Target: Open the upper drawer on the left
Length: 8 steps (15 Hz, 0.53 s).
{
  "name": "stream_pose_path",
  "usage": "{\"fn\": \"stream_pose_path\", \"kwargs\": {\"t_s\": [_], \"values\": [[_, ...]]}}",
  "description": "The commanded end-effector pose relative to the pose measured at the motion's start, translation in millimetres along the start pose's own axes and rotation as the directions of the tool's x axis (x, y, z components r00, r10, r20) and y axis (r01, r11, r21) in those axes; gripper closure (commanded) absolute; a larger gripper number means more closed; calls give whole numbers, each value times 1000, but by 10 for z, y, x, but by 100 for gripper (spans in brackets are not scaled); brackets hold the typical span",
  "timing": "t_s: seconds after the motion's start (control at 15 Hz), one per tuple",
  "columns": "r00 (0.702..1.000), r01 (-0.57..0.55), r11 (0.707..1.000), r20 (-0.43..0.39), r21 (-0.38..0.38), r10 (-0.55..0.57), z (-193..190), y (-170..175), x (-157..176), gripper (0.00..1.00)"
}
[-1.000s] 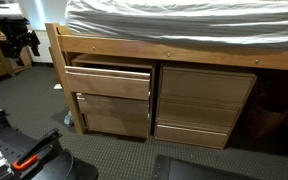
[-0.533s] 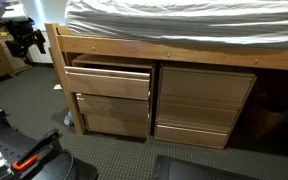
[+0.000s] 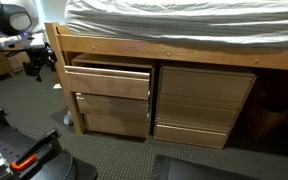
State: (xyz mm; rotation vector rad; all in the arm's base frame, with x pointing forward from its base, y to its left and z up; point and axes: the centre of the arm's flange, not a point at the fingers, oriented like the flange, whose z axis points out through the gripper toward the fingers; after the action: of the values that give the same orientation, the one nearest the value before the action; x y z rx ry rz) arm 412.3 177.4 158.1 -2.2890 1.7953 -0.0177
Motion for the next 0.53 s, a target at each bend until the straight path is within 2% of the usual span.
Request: {"fn": "stream_pose_path", "kwargs": {"t_s": [0.0,0.07,0.33,0.4,0.47], "values": [[997,-9,997,-80,75,15,623,-327,44,0],[989,2,994,-148,113,14,689,-365,108,0],[953,70,968,-302,241,6,714,-442,396,0],[949,35,960,-311,277,55,653,-442,408,0],[959,-16,958,-265,285,95,587,-417,382,0]]}}
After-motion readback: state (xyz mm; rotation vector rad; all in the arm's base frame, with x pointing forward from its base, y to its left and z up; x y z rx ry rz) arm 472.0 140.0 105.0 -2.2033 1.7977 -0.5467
